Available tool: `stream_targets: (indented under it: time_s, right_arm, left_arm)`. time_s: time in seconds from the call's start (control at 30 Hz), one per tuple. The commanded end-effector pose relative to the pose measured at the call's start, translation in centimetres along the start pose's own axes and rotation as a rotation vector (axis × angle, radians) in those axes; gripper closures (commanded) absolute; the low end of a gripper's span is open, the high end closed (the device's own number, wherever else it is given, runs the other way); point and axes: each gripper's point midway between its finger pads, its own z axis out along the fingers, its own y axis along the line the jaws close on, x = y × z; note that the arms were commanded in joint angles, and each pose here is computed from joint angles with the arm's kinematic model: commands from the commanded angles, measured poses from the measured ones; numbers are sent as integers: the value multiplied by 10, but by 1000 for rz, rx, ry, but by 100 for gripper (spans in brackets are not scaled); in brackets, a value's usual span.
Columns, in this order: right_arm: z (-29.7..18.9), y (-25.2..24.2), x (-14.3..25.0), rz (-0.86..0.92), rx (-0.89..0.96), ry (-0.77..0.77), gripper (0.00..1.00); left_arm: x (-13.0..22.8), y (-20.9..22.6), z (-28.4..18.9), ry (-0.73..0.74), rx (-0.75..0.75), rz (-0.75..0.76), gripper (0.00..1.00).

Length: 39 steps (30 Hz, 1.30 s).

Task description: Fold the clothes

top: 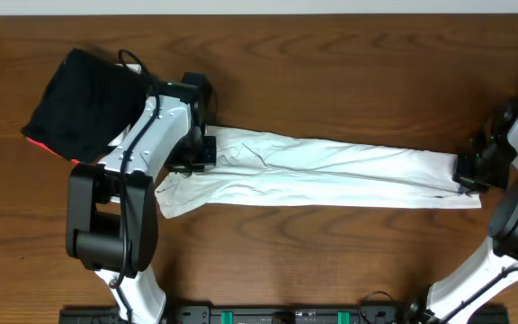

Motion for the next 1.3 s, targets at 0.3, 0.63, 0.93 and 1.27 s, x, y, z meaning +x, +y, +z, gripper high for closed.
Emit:
stream_targets:
  time_s: [0.3,0.63,0.93,1.27]
  right_arm:
    - [8,-13,5,58,63,32,99]
    - [-14,-15,-1,58,66,31,69]
    - [-72,20,-19,-32,-96,-28,58]
    - [-89,41,-18,-114,-148,-55,57]
  left_arm:
    - [10,11,22,11,-37,-20,94]
    - [11,11,23,12,-38,-19,52]
    - [-12,5,-11,-67,-16,-19,33]
    - [-29,0,-40,-141,4,-20,62]
